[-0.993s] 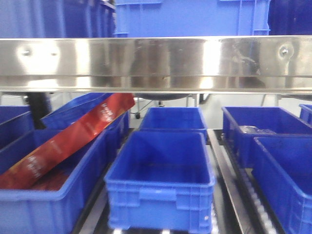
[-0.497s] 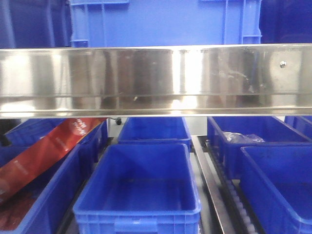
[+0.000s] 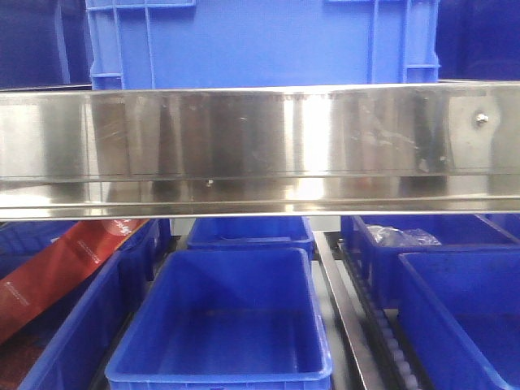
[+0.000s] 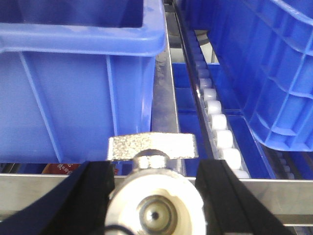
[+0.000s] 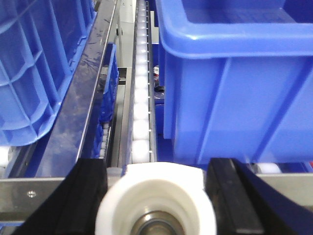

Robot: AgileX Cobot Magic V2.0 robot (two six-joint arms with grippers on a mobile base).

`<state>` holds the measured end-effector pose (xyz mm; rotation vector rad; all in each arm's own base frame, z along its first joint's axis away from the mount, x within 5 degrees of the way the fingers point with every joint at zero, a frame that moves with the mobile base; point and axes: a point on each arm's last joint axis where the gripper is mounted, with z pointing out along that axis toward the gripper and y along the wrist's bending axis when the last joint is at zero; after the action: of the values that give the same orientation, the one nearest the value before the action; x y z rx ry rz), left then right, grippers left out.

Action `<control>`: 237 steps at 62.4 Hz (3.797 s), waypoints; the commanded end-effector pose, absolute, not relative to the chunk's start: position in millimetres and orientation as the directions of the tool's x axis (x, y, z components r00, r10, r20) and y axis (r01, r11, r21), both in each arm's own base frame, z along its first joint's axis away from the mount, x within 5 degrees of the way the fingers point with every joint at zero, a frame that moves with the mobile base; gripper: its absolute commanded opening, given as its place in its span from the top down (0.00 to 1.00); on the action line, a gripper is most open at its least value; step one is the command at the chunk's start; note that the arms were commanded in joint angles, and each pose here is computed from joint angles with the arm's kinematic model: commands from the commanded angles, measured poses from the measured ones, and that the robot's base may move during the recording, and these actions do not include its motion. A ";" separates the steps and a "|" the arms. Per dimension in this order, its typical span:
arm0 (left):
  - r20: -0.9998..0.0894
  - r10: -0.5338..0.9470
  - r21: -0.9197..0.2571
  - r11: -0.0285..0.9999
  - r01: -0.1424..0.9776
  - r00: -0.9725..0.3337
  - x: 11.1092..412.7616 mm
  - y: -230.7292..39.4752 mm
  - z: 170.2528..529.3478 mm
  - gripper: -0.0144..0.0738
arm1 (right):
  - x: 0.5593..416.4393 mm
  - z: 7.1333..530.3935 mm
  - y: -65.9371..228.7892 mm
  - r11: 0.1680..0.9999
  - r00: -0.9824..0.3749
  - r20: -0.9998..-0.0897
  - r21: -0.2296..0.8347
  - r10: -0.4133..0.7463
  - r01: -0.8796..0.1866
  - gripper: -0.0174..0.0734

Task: Place valve from conveyor to right shelf box

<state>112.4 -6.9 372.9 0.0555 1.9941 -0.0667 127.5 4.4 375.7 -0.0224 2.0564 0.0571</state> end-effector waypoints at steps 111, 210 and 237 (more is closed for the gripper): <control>-0.969 0.076 -0.007 0.943 0.333 -0.236 191.6 -47.5 460.5 0.96 | 180.5 453.3 38.1 0.968 -0.260 -0.965 0.105 0.043 -0.227 0.99; -0.941 0.144 -0.068 0.806 0.588 -0.306 375.9 -218.3 406.2 0.32 | 382.0 415.2 156.4 0.910 -0.370 -0.928 0.119 -0.040 -0.397 0.30; -0.938 0.154 -0.065 0.804 0.591 -0.312 374.4 -217.8 406.7 0.90 | 372.9 420.2 154.2 0.906 -0.402 -0.914 0.127 -0.050 -0.403 0.82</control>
<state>379.1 -218.3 395.2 0.5787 1.9023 -0.4729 377.2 155.0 411.0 -0.3332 1.9897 0.3905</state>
